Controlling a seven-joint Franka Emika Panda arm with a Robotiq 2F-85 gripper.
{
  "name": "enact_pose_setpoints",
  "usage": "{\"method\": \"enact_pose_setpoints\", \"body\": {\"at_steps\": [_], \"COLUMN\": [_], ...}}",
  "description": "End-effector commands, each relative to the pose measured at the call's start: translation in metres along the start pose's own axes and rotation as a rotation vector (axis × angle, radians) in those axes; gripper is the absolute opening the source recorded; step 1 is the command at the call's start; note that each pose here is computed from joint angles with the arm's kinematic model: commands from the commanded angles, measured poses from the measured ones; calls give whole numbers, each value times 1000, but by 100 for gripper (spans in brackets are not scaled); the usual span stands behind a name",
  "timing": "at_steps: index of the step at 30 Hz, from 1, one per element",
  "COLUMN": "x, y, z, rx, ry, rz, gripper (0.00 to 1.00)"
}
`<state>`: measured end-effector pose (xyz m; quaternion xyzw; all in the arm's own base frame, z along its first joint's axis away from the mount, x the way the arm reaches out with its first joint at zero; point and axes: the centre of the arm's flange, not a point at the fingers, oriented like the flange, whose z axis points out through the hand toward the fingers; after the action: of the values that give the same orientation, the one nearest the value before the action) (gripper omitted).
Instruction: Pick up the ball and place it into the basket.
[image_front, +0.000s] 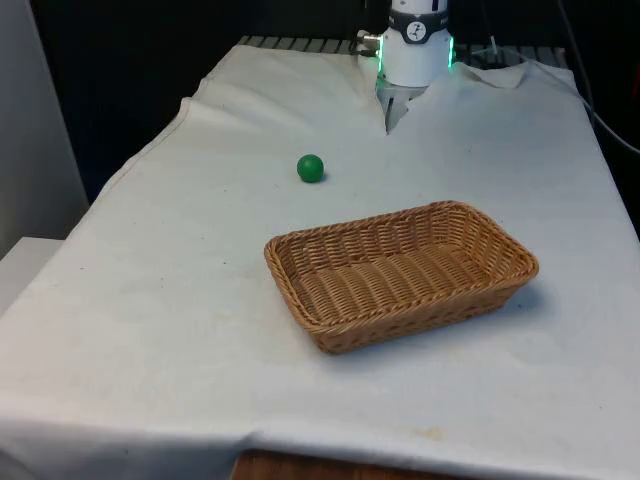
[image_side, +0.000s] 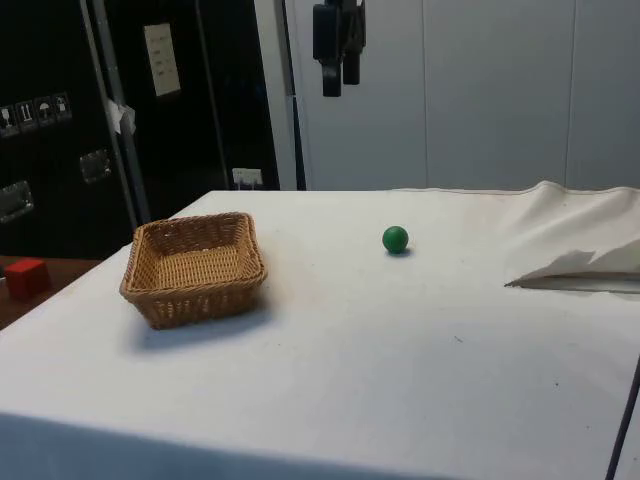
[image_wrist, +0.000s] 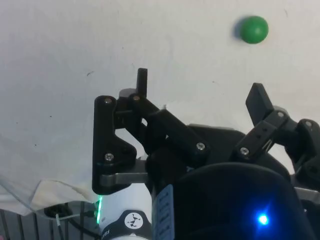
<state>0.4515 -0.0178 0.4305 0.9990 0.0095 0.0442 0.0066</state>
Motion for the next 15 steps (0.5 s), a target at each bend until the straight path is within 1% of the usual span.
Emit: {"method": "enact_pose_setpoints", "body": {"at_steps": [1, 2, 5, 10, 11, 12, 15], "x": [-1, -3, -5, -6, -5, -6, -7], "y": [1, 4, 8, 17, 14, 20, 26], "z": [0, -2, -1, 1, 1, 2, 3], "rx": [1, -2, -1, 3, 7, 4, 7], "ry": [0, 8, 9, 8, 1, 8, 7], "rz": [1, 1, 2, 2, 4, 3, 4], "gripper": [100, 100, 100, 100, 100, 100, 100]}}
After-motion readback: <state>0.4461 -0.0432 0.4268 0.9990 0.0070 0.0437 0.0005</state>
